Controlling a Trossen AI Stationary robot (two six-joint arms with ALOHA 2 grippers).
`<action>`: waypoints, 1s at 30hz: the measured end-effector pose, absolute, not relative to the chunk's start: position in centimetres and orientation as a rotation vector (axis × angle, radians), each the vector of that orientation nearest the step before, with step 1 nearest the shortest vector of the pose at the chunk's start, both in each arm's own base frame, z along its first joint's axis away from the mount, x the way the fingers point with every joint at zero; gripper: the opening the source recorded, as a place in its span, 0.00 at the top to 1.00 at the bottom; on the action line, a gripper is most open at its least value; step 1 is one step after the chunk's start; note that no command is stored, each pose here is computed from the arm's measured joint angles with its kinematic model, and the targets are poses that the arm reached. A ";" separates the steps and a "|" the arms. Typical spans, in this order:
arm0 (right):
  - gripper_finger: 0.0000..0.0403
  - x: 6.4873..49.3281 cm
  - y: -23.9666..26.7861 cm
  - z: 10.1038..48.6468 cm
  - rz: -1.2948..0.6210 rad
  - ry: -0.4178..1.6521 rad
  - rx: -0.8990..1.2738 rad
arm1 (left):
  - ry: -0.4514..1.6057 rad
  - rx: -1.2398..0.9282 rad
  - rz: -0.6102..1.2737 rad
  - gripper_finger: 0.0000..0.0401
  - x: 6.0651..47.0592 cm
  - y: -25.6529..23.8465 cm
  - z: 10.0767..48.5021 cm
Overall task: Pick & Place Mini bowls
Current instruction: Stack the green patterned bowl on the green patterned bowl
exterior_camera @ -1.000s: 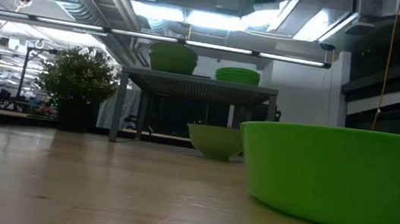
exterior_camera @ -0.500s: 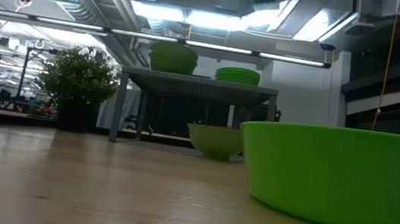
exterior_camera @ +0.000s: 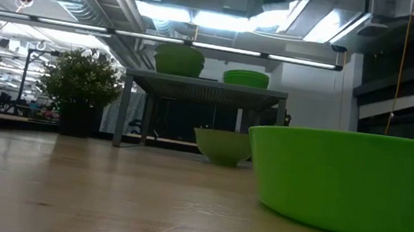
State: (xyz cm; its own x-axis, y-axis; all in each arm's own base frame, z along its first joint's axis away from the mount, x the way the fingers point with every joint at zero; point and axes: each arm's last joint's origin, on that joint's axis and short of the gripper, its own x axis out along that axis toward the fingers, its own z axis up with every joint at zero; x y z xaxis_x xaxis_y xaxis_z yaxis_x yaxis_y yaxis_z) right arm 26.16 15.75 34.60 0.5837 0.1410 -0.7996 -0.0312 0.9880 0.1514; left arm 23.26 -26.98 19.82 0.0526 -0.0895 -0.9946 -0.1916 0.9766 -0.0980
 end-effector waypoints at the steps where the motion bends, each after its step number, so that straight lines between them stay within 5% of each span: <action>1: 0.52 26.2 15.7 34.6 0.101 0.943 0.126 | 1.516 -0.234 0.081 0.75 23.2 -26.9 20.0; 18: 0.52 26.2 15.7 34.6 0.102 0.944 0.122 | 1.329 -0.357 -0.047 0.75 23.7 -28.0 22.4; 30: 0.52 26.1 15.7 34.5 0.102 0.949 0.116 | 1.316 -0.402 0.132 0.75 23.2 -27.5 22.0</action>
State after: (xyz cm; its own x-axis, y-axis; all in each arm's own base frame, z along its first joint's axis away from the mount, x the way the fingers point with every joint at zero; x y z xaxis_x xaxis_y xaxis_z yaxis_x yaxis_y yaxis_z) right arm 26.12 15.72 34.54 0.5785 0.1377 -0.8040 -0.0357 0.9890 0.1437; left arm 23.24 -27.53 22.03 0.2557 -0.1311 -0.9578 -0.3190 0.9239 -0.2116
